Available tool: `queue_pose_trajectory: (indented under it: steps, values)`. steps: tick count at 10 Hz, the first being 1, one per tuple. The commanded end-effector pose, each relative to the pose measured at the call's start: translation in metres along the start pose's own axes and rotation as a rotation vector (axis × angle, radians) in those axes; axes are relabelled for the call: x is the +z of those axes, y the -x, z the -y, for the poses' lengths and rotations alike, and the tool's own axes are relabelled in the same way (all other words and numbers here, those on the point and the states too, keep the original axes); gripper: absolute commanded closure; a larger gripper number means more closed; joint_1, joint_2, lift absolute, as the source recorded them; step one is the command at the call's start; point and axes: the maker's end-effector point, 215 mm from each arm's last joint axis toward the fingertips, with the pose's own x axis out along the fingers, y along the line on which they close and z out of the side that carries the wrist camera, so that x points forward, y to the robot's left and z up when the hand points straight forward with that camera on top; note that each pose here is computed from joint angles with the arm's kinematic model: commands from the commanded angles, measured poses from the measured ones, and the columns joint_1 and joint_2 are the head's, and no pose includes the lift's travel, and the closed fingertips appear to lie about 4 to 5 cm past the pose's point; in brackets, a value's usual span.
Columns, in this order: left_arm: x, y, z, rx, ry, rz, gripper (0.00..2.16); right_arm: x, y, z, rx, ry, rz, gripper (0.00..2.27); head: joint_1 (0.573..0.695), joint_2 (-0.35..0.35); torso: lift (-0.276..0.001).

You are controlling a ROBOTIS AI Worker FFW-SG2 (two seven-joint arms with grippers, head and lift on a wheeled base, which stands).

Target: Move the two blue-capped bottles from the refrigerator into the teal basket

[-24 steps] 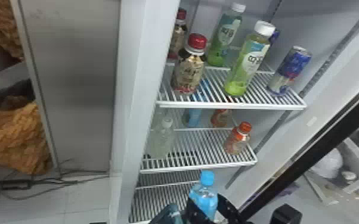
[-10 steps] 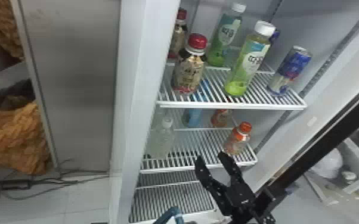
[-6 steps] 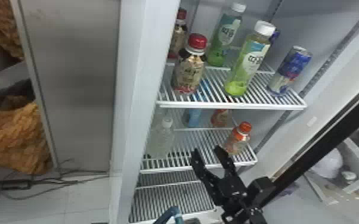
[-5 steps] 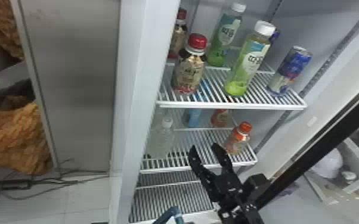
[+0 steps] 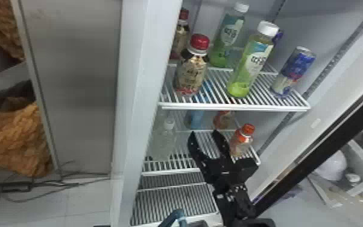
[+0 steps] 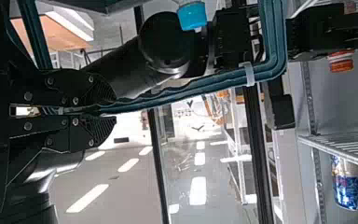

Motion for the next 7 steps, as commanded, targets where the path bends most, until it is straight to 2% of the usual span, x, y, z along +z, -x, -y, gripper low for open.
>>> queue_pose_trajectory:
  steps: [1,5,7]
  values:
    - [0.0,0.0,-0.001,0.001,0.002,-0.001,1.09,-0.006,-0.012,0.005,-0.012,0.014,-0.01,0.39,0.695,-0.35,-0.152]
    - [-0.001,-0.001,0.001,-0.006,0.002,-0.011,1.09,-0.02,-0.041,0.013,-0.055,0.025,-0.039,0.33,0.695,-0.35,-0.152]
    - [-0.001,-0.001,0.0,-0.006,0.007,-0.011,1.09,-0.015,-0.054,0.013,-0.067,0.034,-0.025,0.3,0.695,-0.35,-0.152]
